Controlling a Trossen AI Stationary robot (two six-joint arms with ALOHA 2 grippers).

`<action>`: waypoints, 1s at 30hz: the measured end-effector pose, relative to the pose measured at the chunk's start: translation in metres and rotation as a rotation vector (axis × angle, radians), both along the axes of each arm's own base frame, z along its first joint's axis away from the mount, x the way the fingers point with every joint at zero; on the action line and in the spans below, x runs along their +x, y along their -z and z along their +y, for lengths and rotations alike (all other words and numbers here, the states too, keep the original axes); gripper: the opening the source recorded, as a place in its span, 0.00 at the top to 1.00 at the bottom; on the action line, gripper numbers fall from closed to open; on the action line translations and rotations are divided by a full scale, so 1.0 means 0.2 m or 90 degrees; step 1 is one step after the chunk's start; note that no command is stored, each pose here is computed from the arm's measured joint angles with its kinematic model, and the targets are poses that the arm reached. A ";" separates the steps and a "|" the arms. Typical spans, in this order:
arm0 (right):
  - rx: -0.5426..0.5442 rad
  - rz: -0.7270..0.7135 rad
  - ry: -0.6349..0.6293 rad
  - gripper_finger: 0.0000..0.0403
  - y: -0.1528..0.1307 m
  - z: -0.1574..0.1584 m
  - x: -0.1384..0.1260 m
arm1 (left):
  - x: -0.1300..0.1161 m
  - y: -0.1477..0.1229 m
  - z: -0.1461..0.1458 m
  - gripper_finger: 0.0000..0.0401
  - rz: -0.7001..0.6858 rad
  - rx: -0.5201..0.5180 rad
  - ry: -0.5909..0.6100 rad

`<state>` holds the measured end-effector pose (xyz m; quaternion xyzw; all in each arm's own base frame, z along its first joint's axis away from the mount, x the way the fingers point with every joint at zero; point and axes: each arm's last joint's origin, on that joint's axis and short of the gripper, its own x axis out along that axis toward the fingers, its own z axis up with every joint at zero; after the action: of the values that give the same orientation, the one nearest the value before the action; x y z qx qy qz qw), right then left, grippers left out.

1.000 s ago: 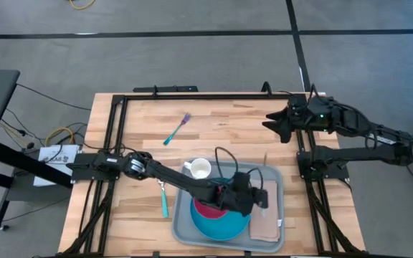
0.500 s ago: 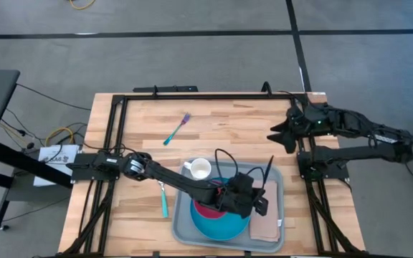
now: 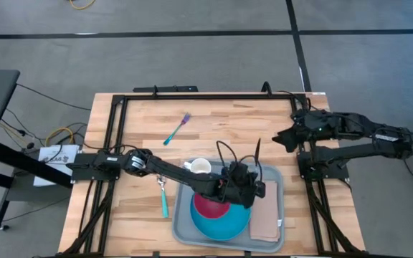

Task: Set up tray
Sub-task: Put the blue knife on the brown napkin

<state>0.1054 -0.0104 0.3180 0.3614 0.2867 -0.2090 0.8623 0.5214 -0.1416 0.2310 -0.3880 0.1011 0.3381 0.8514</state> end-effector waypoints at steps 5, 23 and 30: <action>0.015 -0.038 0.034 0.40 0.00 0.00 0.02 | 0.04 0.00 0.13 0.97 0.022 0.015 0.003; -0.015 0.060 0.126 0.40 0.12 -0.08 0.31 | 0.07 0.01 0.27 0.97 0.086 0.074 0.053; -0.049 0.085 0.098 0.40 0.15 -0.09 0.38 | 0.07 0.02 0.30 0.97 0.106 0.066 0.081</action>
<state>0.1819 -0.0280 0.2876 0.3343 0.3072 -0.3089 0.8358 0.5350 -0.0822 0.2271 -0.3066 0.1784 0.3195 0.8787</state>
